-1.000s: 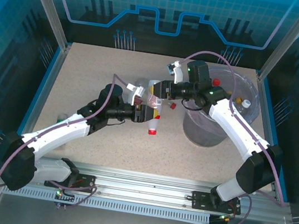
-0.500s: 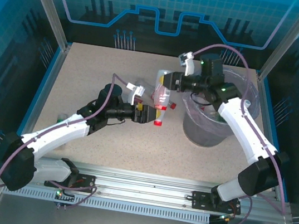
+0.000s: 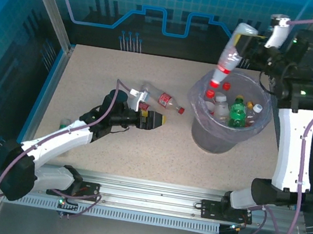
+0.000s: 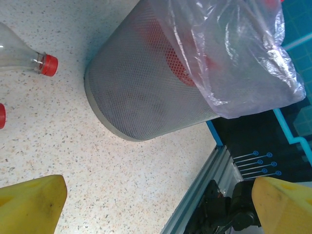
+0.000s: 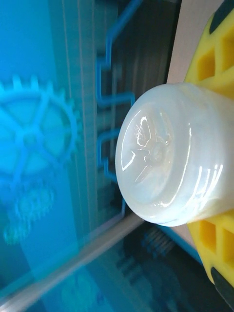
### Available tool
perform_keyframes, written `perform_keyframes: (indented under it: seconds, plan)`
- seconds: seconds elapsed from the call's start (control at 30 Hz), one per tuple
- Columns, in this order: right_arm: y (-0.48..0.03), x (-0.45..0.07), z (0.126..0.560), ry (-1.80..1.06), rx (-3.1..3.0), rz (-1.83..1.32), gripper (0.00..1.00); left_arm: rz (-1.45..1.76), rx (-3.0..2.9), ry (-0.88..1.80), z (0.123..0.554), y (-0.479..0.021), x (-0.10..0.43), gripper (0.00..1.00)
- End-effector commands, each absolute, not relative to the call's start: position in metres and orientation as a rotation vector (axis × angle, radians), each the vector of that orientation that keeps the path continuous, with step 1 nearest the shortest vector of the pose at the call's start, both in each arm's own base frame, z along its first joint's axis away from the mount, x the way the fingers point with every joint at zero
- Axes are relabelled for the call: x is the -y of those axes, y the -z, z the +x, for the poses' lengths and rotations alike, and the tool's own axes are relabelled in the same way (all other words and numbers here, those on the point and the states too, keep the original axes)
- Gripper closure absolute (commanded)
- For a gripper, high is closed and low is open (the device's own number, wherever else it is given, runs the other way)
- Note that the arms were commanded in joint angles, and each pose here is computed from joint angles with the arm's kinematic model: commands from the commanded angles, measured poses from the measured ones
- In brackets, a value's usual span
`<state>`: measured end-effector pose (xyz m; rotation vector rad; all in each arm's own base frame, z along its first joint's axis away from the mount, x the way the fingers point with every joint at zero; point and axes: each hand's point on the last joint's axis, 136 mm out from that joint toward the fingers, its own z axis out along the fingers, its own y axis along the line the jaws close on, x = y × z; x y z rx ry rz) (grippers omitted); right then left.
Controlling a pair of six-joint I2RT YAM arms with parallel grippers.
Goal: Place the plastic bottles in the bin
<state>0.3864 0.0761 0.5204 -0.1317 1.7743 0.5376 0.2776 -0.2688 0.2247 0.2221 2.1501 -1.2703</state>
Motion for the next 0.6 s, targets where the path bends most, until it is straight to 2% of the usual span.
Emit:
perform_keyframes:
  seconds: [0.0, 0.2, 0.57]
  plan:
    - [-0.471, -0.018, 0.388, -0.272, -1.971, -0.005, 0.60, 0.193, -2.206, 1.230, 0.280, -0.207, 0.263, 0.02]
    - [-0.424, 0.017, 0.382, -0.112, -2.115, 0.000, 0.62, 0.146, -2.278, 1.195, 0.286, -0.193, 0.259, 0.03]
    - [-0.332, -0.001, 0.378, -0.197, -2.387, -0.084, 0.67, 0.078, -2.351, 1.175, 0.291, -0.178, 0.252, 0.03]
